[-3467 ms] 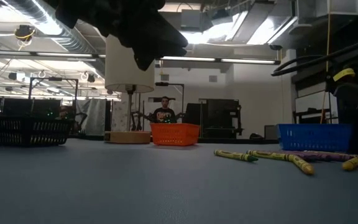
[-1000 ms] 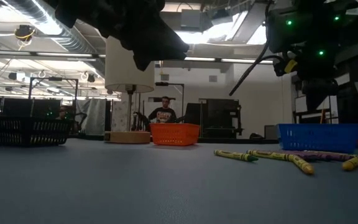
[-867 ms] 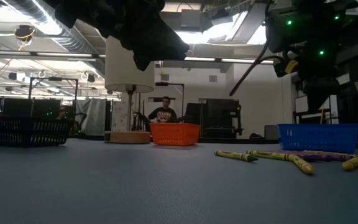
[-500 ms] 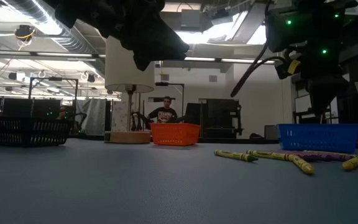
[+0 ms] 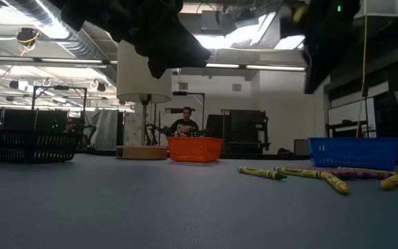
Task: Sort crayons
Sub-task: Put the yellow crayon into the orange basket
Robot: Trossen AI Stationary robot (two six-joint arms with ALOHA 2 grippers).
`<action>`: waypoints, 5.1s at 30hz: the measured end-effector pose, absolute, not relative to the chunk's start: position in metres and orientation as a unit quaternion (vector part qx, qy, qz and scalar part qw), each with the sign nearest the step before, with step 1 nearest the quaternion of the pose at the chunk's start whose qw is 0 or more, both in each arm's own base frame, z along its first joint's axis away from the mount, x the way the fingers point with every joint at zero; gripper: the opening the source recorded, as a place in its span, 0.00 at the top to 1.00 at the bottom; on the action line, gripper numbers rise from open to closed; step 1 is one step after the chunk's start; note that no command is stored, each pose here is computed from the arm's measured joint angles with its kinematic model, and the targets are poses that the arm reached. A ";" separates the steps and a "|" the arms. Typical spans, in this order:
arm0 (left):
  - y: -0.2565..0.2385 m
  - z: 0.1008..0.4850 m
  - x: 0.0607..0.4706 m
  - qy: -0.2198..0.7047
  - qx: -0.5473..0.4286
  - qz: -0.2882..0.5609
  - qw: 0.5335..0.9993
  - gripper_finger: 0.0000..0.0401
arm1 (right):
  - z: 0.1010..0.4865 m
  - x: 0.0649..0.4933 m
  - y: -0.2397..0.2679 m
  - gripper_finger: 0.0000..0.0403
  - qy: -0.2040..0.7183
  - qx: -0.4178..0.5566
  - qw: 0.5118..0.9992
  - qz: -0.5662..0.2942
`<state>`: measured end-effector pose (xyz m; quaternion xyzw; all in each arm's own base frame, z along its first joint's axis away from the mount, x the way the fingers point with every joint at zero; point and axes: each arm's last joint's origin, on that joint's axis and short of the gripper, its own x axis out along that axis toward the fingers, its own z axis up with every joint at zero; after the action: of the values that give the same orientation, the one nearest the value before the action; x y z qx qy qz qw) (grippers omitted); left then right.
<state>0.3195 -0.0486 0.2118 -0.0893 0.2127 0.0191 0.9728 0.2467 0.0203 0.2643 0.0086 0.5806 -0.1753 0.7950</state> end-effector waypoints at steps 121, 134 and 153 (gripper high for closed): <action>-0.048 0.210 0.319 0.220 -0.088 0.020 0.971 0.76 | 0.212 0.349 -0.066 0.93 0.476 -0.505 0.720 0.019; -0.047 0.210 0.319 0.217 -0.084 0.039 0.972 0.76 | 0.203 0.358 -0.126 0.93 0.389 -0.512 0.765 0.036; -0.047 0.210 0.319 0.217 -0.084 0.041 0.972 0.76 | 0.194 0.367 -0.134 0.93 0.376 -0.520 0.767 0.006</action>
<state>0.3188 -0.0475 0.2105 -0.0837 0.2166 0.0413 0.9718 0.3668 -0.1340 0.1940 -0.5202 0.3762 0.0058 0.7667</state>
